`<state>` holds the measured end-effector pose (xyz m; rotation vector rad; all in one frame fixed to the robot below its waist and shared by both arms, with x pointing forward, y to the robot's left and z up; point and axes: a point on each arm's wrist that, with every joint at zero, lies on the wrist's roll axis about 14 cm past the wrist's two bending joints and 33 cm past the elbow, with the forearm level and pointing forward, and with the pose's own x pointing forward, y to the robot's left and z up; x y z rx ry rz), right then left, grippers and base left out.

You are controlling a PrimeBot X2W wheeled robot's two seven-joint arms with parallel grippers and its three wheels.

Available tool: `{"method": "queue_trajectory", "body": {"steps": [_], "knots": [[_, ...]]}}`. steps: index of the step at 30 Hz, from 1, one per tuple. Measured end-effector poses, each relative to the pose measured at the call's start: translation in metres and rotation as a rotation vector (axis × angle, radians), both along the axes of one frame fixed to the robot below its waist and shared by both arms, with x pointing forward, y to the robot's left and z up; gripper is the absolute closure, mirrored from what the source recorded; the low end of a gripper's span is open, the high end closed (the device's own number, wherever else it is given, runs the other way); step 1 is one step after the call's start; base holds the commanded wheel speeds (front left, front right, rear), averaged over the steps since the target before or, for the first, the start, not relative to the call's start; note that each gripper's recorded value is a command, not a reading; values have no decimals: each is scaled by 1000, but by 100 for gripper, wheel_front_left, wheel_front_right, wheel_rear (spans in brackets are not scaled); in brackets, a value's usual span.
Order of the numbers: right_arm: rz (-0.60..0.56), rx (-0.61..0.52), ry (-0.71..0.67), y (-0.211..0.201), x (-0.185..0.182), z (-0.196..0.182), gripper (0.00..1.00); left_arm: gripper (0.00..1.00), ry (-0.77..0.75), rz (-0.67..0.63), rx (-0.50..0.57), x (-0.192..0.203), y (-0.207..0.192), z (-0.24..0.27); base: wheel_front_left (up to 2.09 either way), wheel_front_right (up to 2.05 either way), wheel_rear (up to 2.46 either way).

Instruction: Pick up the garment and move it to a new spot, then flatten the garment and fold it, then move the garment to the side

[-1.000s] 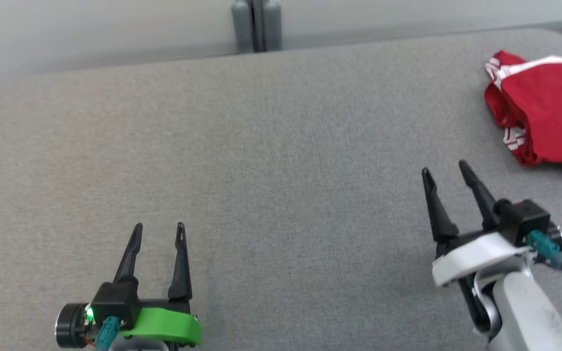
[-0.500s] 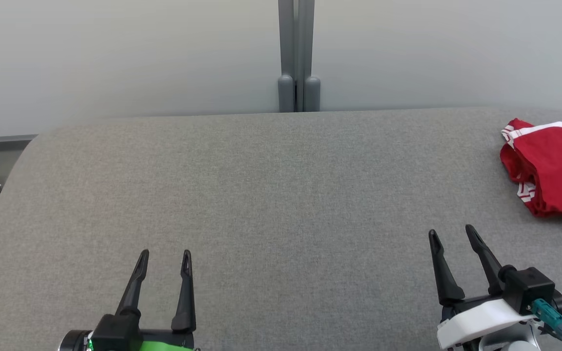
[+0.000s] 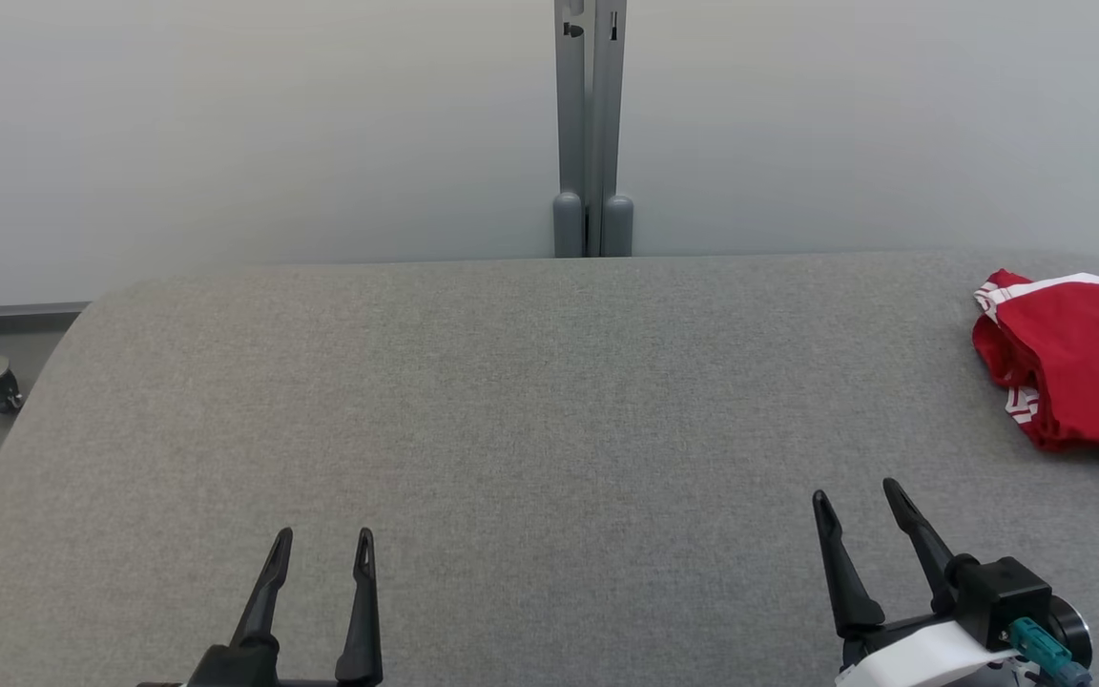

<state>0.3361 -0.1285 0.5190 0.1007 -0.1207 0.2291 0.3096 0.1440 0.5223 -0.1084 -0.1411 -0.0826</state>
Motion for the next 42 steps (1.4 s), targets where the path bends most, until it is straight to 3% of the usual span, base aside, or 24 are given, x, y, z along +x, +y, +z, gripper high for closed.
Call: {"method": "queue_trajectory", "body": {"steps": [15,16,20,42], "knots": [[-7,1,13,-2,-5,-4,0,0,2,-23,10,0,-3,-1,0,0,0],[-9,1,15,-3,-5,-5,100,100,2,-23,9,0,-3,-1,0,0,0],[-14,14,57,-4,-9,-17,100,100,36,-24,-3,-2,-4,-12,0,0,0],[-95,403,168,-29,7,-22,100,100,152,22,-403,14,19,-27,0,0,0]]}}
